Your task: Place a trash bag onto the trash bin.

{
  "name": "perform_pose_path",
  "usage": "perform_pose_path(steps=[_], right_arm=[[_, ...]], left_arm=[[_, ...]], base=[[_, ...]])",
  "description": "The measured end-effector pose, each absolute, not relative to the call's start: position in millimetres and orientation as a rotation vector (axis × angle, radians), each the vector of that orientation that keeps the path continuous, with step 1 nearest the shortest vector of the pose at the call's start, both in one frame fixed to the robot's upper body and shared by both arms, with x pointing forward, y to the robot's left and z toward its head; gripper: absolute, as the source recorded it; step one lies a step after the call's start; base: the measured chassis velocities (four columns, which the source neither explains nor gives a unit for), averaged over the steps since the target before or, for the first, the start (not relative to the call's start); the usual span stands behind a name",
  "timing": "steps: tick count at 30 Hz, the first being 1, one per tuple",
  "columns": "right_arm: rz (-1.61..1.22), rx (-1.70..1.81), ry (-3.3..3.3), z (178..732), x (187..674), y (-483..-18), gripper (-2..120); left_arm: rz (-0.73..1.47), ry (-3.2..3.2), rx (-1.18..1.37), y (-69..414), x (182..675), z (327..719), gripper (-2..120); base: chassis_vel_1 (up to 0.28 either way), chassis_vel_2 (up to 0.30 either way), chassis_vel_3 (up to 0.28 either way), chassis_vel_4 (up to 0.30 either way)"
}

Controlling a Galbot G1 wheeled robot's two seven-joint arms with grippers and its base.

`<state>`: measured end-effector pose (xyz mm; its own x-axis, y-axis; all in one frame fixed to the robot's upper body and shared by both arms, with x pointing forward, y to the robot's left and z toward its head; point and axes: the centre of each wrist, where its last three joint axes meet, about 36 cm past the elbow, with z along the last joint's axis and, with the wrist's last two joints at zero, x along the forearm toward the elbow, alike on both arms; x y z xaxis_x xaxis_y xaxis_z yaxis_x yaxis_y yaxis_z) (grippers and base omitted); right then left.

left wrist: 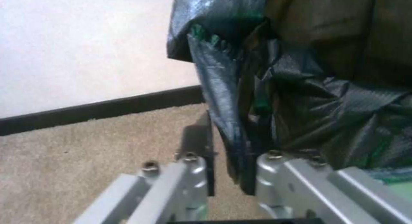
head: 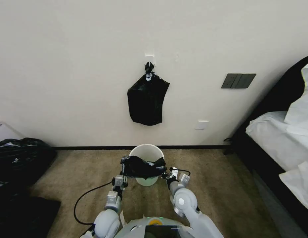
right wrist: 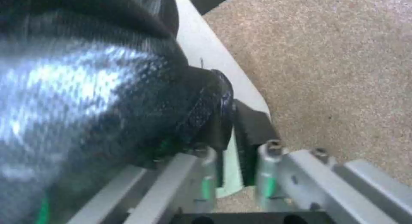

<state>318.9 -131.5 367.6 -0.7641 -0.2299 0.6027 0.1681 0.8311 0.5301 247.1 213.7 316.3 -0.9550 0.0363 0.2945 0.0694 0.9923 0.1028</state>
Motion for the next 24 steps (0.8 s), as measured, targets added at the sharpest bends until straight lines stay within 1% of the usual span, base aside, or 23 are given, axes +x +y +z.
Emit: perform_pose_path(steps=[3,4,5,7,8,9,10,11,12,15,16,17,19,20,21,22,24], right_arm=[[-0.744,0.073,-2.338,372,308,-135,24],[-0.744,0.073,-2.338,372,308,-135,24],[-0.731,0.087,-2.351,374,299,-139,32],[-0.720,0.100,-2.370,376,292,-141,39],[-0.720,0.100,-2.370,376,292,-141,39],[-0.711,0.107,-2.382,377,287,-143,43],[-0.698,0.119,-2.401,379,281,-145,48],[-0.687,0.125,-2.415,380,277,-146,53],[-0.687,0.125,-2.415,380,277,-146,53],[-0.651,0.137,-2.451,382,265,-149,67],[-0.632,0.143,-2.466,382,261,-150,73],[-0.632,0.143,-2.466,382,261,-150,73],[-0.602,0.158,-2.488,383,253,-151,82],[-0.592,0.164,-2.493,384,250,-152,86],[-0.585,0.170,-2.497,385,247,-152,89],[-0.585,0.170,-2.497,385,247,-152,89],[-0.550,0.186,-2.512,388,238,-155,98]], left_arm=[[-0.156,-2.847,-0.079,218,241,323,31],[-0.156,-2.847,-0.079,218,241,323,31],[-0.159,-2.848,-0.080,222,237,326,37],[-0.160,-2.848,-0.079,225,232,329,46],[-0.160,-2.848,-0.079,225,232,329,46],[-0.160,-2.849,-0.078,227,230,330,50],[-0.160,-2.851,-0.072,229,227,330,56],[-0.159,-2.853,-0.067,231,224,331,59],[-0.159,-2.853,-0.067,231,224,331,59],[-0.157,-2.865,-0.052,237,218,334,74],[-0.158,-2.869,-0.056,239,216,335,79],[-0.158,-2.869,-0.056,239,216,335,79],[-0.160,-2.880,-0.066,243,211,337,89],[-0.162,-2.884,-0.071,244,210,337,91],[-0.164,-2.888,-0.075,245,208,337,95],[-0.164,-2.888,-0.075,245,208,337,95],[-0.169,-2.891,-0.098,250,202,338,99]], base=[[0.000,0.000,0.000,0.000],[0.000,0.000,0.000,0.000],[0.000,0.000,0.000,0.000],[0.000,0.000,0.000,0.000],[0.000,0.000,0.000,0.000],[0.000,0.000,0.000,0.000],[0.000,0.000,0.000,0.000],[0.000,0.000,0.000,0.000],[0.000,0.000,0.000,0.000],[0.000,0.000,0.000,0.000],[0.000,0.000,0.000,0.000],[0.000,0.000,0.000,0.000],[0.000,0.000,0.000,0.000],[0.000,0.000,0.000,0.000],[0.000,0.000,0.000,0.000],[0.000,0.000,0.000,0.000],[0.000,0.000,0.000,0.000]])
